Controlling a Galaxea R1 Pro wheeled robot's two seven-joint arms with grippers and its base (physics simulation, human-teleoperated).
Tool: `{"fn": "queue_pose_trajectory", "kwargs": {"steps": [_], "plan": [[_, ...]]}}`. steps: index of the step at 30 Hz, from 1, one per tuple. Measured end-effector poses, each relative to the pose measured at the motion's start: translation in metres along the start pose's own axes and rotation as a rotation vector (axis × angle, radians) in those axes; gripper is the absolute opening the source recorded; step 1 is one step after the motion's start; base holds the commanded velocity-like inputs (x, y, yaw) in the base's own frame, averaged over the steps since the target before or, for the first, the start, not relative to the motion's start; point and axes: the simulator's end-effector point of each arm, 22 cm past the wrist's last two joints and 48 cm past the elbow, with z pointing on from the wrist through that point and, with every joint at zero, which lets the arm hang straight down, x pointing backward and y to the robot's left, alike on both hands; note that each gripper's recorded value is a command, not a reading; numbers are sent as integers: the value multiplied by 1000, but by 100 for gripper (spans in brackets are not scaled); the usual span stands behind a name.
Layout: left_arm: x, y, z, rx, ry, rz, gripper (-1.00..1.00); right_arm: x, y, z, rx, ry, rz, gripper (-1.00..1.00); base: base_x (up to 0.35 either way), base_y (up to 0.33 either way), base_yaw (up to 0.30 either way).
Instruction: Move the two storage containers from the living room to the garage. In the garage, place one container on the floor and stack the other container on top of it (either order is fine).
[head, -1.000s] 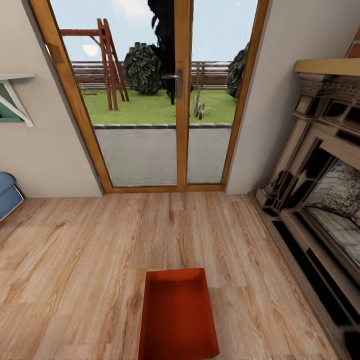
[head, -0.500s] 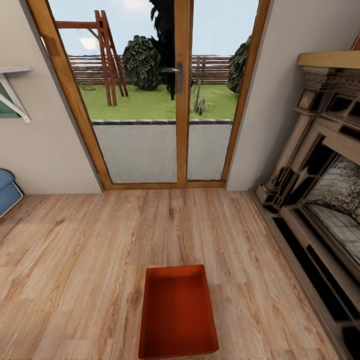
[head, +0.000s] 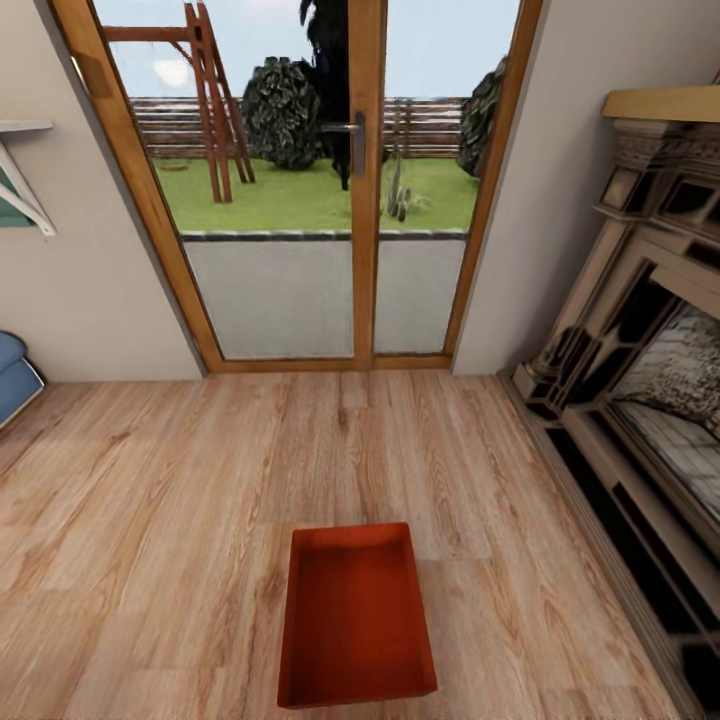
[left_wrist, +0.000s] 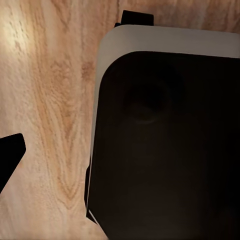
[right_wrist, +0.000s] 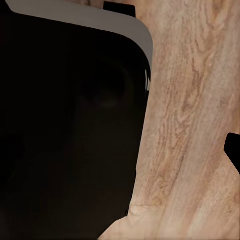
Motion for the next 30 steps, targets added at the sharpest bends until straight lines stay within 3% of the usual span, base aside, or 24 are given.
{"fn": "queue_pose_trajectory", "kwargs": {"steps": [30], "plan": [[19, 2, 4, -7, 47, 3, 100, 19, 2, 3, -5, 47, -3, 100, 0, 0, 0]]}}
